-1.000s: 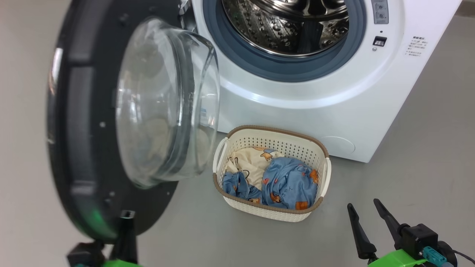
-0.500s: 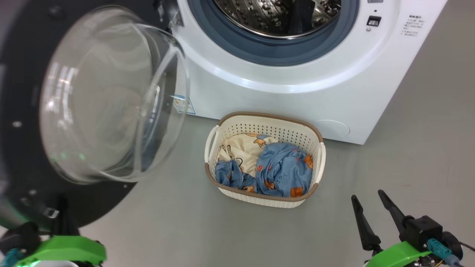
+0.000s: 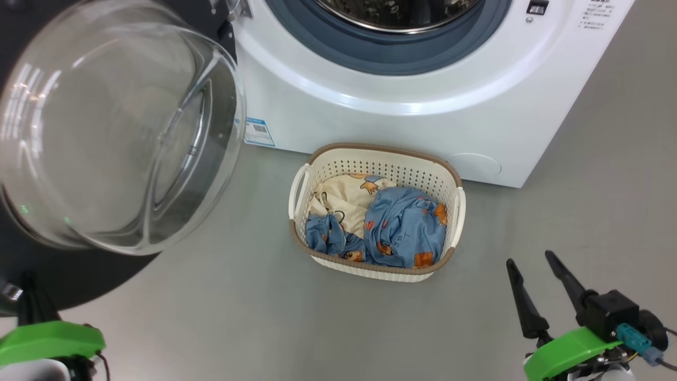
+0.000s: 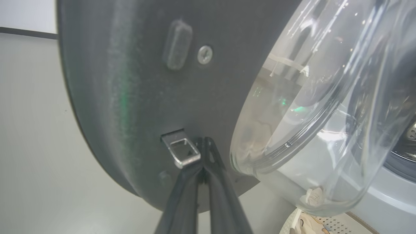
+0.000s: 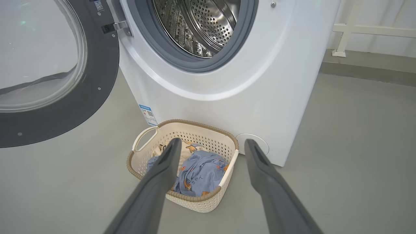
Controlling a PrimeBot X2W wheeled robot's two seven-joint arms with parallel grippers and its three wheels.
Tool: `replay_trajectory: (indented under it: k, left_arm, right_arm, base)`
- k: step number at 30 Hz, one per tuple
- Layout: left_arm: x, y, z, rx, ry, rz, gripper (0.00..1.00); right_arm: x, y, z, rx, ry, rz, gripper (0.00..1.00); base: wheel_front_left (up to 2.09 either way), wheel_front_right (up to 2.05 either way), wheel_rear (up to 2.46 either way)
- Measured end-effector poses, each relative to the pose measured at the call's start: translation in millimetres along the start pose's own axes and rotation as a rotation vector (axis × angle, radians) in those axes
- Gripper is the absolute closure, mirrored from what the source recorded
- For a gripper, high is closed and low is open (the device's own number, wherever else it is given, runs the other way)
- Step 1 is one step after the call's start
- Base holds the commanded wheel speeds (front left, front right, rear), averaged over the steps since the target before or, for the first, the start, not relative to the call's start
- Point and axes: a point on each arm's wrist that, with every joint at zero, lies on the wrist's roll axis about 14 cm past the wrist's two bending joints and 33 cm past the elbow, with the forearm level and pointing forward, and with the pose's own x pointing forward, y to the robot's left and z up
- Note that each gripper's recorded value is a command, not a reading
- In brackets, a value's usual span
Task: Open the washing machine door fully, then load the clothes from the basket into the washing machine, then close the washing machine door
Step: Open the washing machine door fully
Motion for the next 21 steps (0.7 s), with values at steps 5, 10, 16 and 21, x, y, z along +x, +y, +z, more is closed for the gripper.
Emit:
replay_trajectory:
  k: [5, 10, 16, 21]
  left_arm:
    - [11, 7, 2, -0.008, -0.007, 0.031, 1.0]
    - [20, 9, 6, -0.009, -0.019, 0.041, 1.0]
    - [24, 12, 7, -0.011, -0.021, 0.047, 1.0]
    - [23, 11, 8, 0.002, -0.022, 0.032, 1.0]
  right_arm:
    - [3, -4, -3, -0.008, 0.007, 0.001, 0.0]
    - [3, -8, -6, -0.012, 0.015, -0.002, 0.0]
    - [1, -13, -3, -0.026, 0.009, -0.011, 0.0]
    - [0, -14, 2, -0.028, -0.003, -0.016, 0.0]
  base:
    - [0.0, 0.0, 0.0]
    - [0.0, 0.0, 0.0]
    - [0.0, 0.0, 0.0]
    - [0.0, 0.0, 0.0]
